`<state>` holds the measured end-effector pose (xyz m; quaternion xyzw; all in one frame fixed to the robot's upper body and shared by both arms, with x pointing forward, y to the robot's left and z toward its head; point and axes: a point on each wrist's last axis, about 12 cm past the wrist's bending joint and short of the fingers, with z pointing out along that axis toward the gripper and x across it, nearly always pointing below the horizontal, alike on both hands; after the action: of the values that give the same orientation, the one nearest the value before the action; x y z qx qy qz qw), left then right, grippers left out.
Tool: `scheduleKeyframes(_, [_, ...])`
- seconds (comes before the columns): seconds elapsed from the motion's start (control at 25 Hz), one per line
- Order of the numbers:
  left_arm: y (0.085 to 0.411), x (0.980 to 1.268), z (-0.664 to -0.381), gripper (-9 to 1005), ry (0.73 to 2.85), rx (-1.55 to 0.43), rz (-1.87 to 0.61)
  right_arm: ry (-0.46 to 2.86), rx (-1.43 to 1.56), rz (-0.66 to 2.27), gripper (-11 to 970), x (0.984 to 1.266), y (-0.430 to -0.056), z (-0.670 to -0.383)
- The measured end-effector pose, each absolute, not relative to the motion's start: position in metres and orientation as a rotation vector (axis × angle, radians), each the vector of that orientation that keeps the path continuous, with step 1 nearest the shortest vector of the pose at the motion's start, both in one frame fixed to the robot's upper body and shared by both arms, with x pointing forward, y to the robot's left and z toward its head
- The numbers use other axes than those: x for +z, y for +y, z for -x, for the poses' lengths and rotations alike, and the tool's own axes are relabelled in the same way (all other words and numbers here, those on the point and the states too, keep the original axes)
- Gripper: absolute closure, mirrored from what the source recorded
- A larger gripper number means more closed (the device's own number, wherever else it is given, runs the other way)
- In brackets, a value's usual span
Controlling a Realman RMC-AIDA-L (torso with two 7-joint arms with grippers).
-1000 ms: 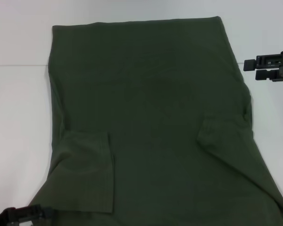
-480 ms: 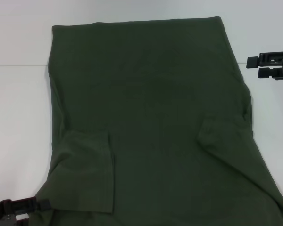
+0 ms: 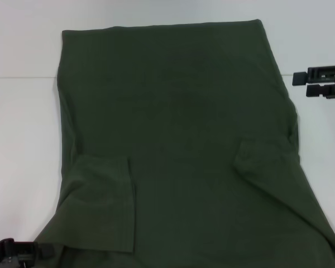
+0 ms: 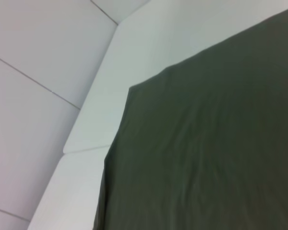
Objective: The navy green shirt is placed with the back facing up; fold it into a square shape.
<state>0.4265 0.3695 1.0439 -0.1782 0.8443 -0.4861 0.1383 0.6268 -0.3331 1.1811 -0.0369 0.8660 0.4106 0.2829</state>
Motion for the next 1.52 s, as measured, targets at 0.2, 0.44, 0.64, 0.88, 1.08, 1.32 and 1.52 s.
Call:
scheduleKeyframes(0.2, [0.369, 1.048, -0.427, 790, 2.433, -1.416, 0.436, 2.389, 1.049, 0.140, 241, 1.178, -0.340, -0.620])
scheduleKeyframes(0.44, [0.366, 1.056, -0.434, 969, 2.410, -1.427, 0.278, 2.548, 0.977, 0.194, 251, 1.168, -0.356, -0.599])
scheduleKeyframes(0.64, [0.367, 1.063, -0.449, 998, 2.402, -1.396, 0.220, 2.663, 0.937, 0.221, 259, 1.162, -0.374, -0.572])
scheduleKeyframes(0.88, [0.362, 1.067, -0.471, 998, 2.404, -1.367, 0.176, 2.735, 0.922, 0.223, 268, 1.147, -0.383, -0.553])
scheduleKeyframes(1.08, [0.358, 1.069, -0.481, 998, 2.402, -1.364, 0.159, 2.793, 0.916, 0.278, 276, 1.130, -0.375, -0.544])
scheduleKeyframes(1.32, [0.358, 1.069, -0.483, 998, 2.403, -1.359, 0.172, 2.822, 0.922, 0.339, 285, 1.118, -0.364, -0.539])
scheduleKeyframes(1.52, [0.358, 1.069, -0.483, 997, 2.403, -1.360, 0.176, 2.822, 0.942, 0.388, 293, 1.112, -0.360, -0.535])
